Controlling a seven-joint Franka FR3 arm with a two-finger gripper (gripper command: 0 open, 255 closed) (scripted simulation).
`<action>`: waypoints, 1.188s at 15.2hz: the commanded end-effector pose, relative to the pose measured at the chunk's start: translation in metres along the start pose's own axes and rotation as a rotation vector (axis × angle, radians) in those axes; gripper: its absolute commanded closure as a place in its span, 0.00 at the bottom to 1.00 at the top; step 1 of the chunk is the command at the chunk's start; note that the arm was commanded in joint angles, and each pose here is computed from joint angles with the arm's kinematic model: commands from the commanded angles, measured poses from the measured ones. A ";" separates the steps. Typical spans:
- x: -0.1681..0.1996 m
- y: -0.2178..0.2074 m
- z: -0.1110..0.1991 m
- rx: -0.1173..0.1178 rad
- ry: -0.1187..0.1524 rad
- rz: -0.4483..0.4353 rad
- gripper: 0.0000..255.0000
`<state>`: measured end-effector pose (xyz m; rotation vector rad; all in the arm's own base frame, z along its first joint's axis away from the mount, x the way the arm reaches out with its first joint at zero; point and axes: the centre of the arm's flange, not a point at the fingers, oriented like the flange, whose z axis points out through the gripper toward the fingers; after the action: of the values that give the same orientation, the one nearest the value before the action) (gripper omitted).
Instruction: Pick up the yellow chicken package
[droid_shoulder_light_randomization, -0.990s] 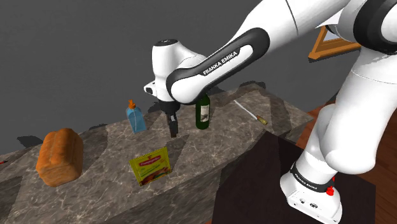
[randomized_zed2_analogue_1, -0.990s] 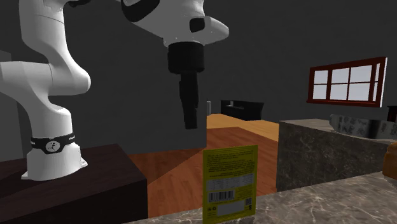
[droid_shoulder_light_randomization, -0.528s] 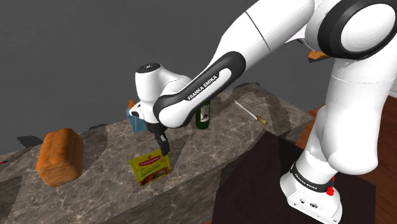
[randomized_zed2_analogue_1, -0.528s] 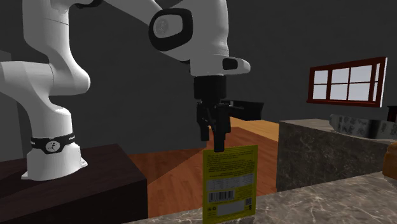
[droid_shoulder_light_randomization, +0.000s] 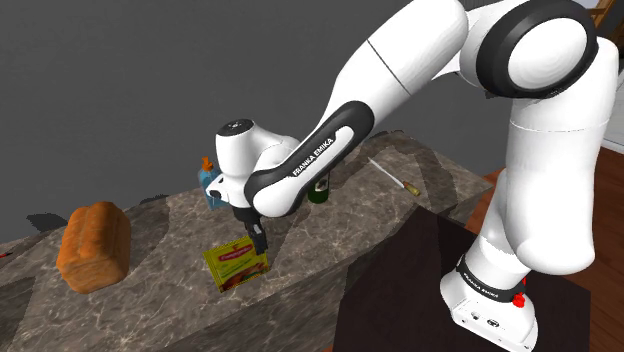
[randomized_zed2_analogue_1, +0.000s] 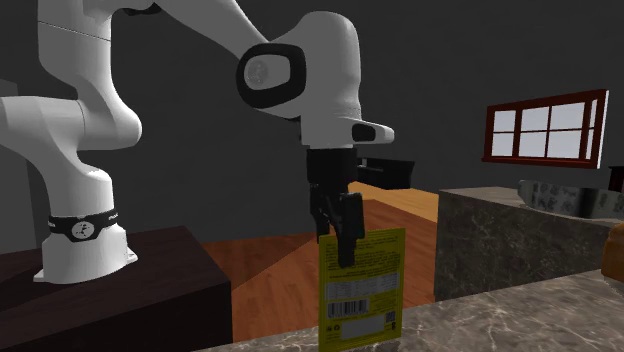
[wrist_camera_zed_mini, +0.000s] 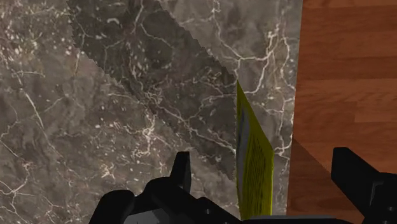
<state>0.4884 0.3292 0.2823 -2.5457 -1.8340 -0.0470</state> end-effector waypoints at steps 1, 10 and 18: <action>0.000 0.000 0.002 0.000 0.000 0.000 1.00; 0.001 0.000 0.002 0.000 0.000 0.000 1.00; 0.002 0.001 -0.040 0.000 0.000 0.000 1.00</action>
<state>0.4887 0.3289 0.3162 -2.5457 -1.8341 -0.0479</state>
